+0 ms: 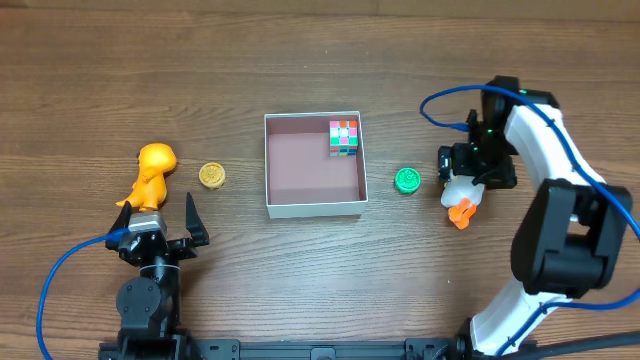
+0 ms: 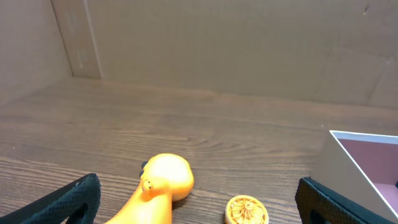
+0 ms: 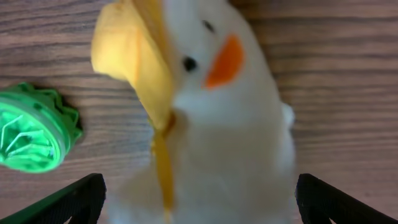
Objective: Pack container
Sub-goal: 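Lower and close the right gripper on the duck's head, then lift the duck and carry it left over the box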
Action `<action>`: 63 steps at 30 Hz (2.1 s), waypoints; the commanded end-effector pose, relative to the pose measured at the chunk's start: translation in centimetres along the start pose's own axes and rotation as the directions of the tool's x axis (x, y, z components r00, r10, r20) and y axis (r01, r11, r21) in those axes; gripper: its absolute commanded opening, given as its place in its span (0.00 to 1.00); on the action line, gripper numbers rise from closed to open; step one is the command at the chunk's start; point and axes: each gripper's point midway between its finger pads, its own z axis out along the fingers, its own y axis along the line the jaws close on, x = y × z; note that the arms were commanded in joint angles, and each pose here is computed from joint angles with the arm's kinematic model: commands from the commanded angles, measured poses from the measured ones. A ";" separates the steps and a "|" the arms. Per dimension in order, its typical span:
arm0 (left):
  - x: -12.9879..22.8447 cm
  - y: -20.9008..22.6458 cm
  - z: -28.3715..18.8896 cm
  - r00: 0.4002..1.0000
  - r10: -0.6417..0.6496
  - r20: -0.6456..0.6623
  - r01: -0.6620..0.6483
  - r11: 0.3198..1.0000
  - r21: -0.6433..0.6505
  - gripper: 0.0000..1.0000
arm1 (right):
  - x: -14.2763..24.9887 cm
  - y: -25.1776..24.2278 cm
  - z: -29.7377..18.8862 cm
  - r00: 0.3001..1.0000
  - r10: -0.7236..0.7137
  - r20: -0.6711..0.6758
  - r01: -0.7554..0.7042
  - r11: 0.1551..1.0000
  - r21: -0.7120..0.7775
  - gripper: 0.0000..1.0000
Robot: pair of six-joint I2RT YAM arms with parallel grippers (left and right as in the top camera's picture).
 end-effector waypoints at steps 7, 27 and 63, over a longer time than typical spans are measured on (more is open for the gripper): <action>0.1 0.1 0.0 1.000 0.025 0.000 -0.025 1.000 -0.002 1.00 | -0.4 -0.8 0.5 0.999 0.034 0.019 -0.035 0.998 0.059 1.00; 0.1 0.1 0.0 1.000 0.025 0.000 -0.025 1.000 -0.002 1.00 | 1.2 -0.9 3.0 0.999 0.050 -0.018 -0.049 0.997 0.062 1.00; 0.1 0.1 0.0 1.000 0.025 0.000 -0.025 1.000 -0.002 1.00 | -2.1 -0.8 -2.0 0.991 0.111 0.078 -0.116 0.992 0.053 0.26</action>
